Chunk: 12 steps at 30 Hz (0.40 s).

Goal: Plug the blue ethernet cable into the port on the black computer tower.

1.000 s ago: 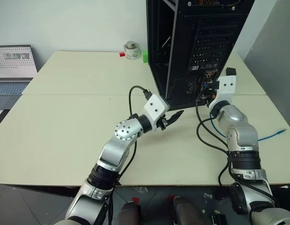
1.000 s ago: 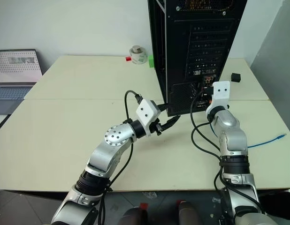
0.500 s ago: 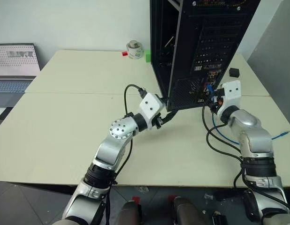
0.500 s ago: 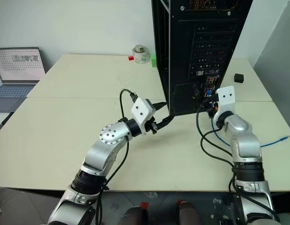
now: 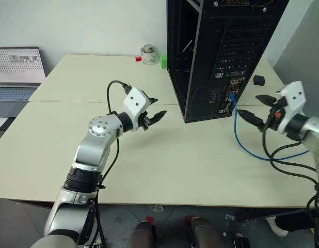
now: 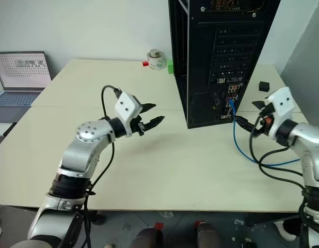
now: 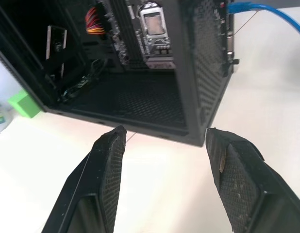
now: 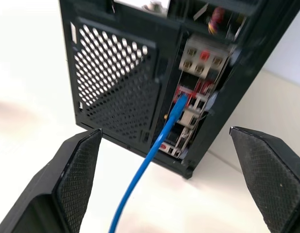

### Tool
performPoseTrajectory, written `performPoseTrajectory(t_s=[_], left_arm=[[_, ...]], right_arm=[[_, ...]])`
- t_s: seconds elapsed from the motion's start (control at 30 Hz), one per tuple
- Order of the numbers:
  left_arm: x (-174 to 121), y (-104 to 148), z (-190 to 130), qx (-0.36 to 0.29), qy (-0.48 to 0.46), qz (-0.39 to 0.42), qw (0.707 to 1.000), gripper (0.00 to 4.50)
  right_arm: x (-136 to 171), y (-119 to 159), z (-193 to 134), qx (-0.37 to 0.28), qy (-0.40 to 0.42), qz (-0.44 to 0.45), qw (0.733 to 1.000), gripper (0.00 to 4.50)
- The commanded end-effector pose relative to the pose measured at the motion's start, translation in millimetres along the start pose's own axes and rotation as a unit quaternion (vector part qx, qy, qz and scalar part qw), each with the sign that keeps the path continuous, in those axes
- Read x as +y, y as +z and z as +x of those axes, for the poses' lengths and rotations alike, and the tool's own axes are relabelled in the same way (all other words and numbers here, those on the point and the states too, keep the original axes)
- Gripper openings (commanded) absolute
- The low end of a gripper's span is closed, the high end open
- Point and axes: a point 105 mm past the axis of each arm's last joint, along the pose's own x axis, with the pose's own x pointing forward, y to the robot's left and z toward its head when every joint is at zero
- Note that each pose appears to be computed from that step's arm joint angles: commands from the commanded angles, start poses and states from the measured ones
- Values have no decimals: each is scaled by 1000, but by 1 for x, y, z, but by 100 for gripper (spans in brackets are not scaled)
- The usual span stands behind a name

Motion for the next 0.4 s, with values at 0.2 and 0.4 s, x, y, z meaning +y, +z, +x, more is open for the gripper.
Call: performPoseTrajectory(t_s=[0.2, 0.4], left_arm=[[-8, 27, -7, -57, -58, -25, 996, 276], [-20, 29, -12, -70, -101, -40, 992, 276]], right_arm=[[-7, 18, -12, -33, 16, -13, 999, 446], [-2, 14, -10, -31, 29, -7, 999, 446]])
